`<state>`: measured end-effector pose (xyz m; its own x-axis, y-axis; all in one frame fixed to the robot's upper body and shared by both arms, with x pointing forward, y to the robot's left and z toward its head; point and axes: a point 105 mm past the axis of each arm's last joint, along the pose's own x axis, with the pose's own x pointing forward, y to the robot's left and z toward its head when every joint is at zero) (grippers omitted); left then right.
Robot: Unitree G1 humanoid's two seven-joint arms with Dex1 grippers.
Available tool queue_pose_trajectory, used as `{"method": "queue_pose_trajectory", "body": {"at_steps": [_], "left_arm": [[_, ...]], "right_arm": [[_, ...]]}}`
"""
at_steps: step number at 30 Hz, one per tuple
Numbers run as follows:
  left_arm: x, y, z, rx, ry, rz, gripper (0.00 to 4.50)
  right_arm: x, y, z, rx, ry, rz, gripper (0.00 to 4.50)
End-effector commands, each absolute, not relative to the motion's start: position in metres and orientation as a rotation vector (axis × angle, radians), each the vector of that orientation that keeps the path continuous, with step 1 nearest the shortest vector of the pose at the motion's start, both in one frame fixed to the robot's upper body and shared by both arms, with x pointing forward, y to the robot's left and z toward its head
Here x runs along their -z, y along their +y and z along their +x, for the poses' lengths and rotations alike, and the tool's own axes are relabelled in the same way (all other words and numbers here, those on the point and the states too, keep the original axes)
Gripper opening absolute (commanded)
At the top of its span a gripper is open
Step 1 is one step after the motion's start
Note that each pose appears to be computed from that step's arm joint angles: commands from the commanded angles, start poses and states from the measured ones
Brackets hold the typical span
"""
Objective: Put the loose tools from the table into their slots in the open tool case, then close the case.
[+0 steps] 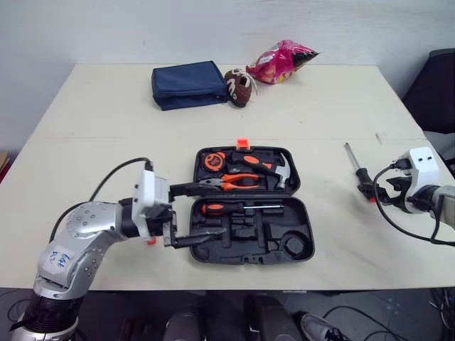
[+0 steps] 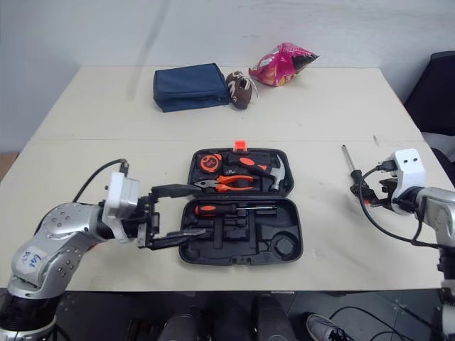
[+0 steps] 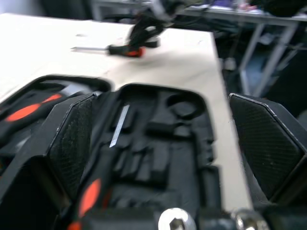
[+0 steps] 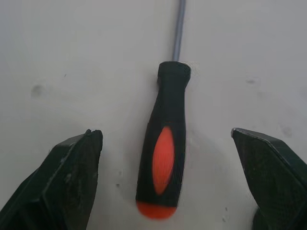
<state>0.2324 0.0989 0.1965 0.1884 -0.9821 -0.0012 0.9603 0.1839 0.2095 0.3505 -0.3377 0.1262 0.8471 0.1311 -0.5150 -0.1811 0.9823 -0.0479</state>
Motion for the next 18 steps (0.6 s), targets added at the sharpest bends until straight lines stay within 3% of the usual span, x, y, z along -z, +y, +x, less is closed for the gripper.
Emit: {"method": "queue_pose_trajectory", "body": {"at_steps": [1, 4, 8, 10, 12, 18], "left_arm": [[-0.21, 0.097, 0.23, 1.367, -0.196, 0.178, 4.46], [-0.211, 0.099, 0.23, 1.366, -0.191, 0.19, 4.46], [-0.214, 0.106, 0.229, 1.358, -0.187, 0.232, 4.5], [-0.215, 0.108, 0.229, 1.35, -0.193, 0.239, 4.5], [-0.215, 0.11, 0.23, 1.347, -0.195, 0.247, 4.5], [-0.219, 0.113, 0.236, 1.337, -0.212, 0.27, 4.5]], "right_arm": [[-0.115, -0.342, 0.354, -0.173, 0.586, -0.111, 4.5], [-0.11, -0.343, 0.356, -0.178, 0.604, -0.133, 4.5], [-0.119, -0.353, 0.358, -0.128, 0.577, -0.13, 2.89], [-0.126, -0.356, 0.357, -0.119, 0.554, -0.107, 1.78], [-0.132, -0.356, 0.355, -0.118, 0.532, -0.078, 0.98], [-0.168, -0.33, 0.359, -0.255, 0.37, -0.131, 1.01]]}}
